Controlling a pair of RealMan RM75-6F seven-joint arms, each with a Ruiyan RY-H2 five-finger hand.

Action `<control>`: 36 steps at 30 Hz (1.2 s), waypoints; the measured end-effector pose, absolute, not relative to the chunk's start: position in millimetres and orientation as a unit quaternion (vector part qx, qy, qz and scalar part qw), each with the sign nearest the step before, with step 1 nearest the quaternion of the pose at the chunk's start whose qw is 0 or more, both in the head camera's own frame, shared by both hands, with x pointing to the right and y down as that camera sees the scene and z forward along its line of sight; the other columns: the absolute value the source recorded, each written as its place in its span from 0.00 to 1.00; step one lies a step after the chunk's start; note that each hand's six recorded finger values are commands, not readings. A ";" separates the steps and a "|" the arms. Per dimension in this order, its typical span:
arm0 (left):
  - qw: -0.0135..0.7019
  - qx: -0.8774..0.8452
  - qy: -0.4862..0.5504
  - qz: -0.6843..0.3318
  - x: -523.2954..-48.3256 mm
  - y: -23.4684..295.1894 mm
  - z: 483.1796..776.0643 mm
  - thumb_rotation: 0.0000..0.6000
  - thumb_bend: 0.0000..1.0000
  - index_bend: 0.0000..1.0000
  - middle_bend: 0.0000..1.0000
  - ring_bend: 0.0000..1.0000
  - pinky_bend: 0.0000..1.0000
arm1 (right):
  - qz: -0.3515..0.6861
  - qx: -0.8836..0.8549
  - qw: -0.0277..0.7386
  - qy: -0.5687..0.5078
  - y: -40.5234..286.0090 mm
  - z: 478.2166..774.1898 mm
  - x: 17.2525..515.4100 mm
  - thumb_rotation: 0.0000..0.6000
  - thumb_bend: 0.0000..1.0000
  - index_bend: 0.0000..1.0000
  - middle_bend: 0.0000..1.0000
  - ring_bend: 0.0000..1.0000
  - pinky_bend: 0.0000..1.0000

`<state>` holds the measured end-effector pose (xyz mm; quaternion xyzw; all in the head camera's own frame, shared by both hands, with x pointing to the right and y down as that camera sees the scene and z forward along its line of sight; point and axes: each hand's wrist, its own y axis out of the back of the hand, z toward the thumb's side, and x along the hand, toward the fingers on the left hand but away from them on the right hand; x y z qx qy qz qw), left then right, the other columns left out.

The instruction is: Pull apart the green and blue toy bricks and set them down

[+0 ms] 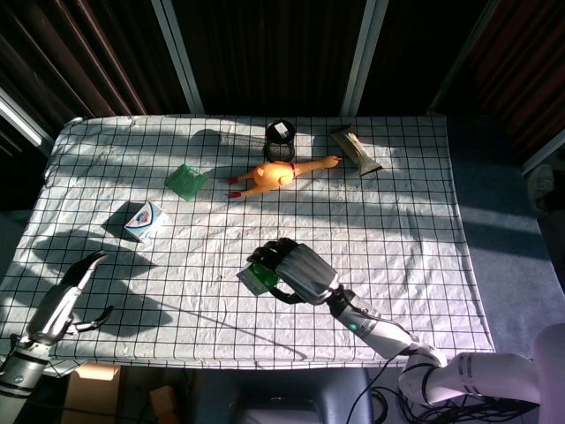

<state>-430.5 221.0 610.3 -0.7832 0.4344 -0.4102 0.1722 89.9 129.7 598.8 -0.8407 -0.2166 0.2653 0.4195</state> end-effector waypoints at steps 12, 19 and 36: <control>-0.136 -0.853 0.474 -0.169 -352.0 221.0 667.0 1.00 0.29 0.00 0.01 0.00 0.05 | 0.199 -0.862 0.350 -0.307 110.7 560.2 77.1 1.00 0.33 0.96 0.67 0.49 0.29; -0.175 -0.856 0.483 -0.054 -299.4 208.9 668.0 1.00 0.28 0.00 0.01 0.00 0.04 | 0.199 -0.880 0.296 -0.315 113.6 571.6 44.4 1.00 0.33 0.96 0.67 0.49 0.29; -0.122 -0.860 0.495 -0.039 -270.3 195.9 673.3 1.00 0.28 0.00 0.04 0.00 0.03 | 0.199 -0.886 0.278 -0.313 124.3 577.6 -2.1 1.00 0.33 0.96 0.67 0.49 0.29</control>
